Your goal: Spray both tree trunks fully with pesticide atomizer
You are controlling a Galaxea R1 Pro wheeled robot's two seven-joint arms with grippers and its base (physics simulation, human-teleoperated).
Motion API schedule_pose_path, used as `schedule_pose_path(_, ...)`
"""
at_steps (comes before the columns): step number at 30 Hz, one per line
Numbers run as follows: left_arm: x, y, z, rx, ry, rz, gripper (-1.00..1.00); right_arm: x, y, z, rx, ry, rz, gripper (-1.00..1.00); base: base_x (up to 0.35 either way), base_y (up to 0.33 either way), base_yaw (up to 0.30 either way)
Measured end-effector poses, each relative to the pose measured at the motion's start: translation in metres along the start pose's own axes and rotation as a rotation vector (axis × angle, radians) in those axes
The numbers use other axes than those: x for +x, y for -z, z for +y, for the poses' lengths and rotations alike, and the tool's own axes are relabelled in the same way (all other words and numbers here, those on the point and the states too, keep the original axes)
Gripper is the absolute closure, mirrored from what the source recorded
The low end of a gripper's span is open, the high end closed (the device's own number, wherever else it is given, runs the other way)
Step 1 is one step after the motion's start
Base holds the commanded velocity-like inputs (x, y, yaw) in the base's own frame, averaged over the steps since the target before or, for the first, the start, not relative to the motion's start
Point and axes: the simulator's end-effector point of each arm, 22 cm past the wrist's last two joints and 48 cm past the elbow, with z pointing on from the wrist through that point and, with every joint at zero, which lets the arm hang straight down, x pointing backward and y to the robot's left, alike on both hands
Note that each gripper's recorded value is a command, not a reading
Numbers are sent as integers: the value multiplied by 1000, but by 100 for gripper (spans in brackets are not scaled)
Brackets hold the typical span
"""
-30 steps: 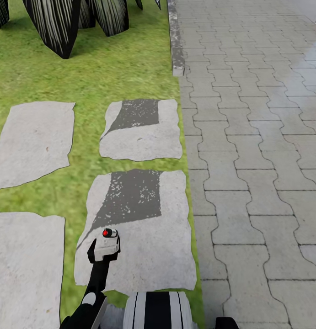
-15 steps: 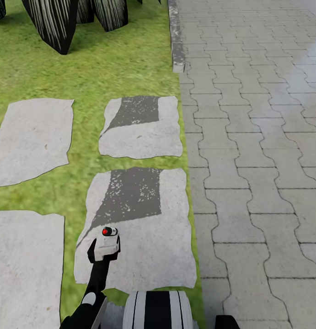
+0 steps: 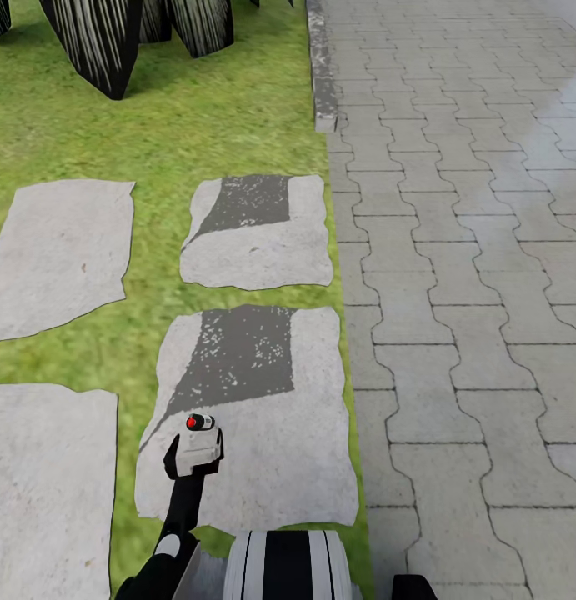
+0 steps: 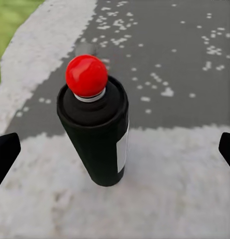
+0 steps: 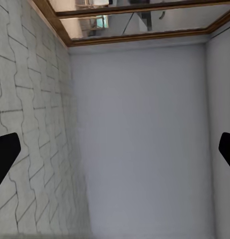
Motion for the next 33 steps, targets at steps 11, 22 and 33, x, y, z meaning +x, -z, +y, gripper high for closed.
schedule_pose_path(11, -1, 0, 0, 0, 1, -3, -100, 0, 0, 0, 0, 0, 0, -100, 100, 85, 0)
schedule_pose_path(22, -1, 0, 0, 0, 1, -3, -100, 0, 0, 0, 0, 0, 0, -100, 9, 8, 0)
schedule_pose_path(33, 6, 0, 0, -1, -1, 9, -100, 0, 0, 3, -4, 12, -1, -100, 0, 0, 0)
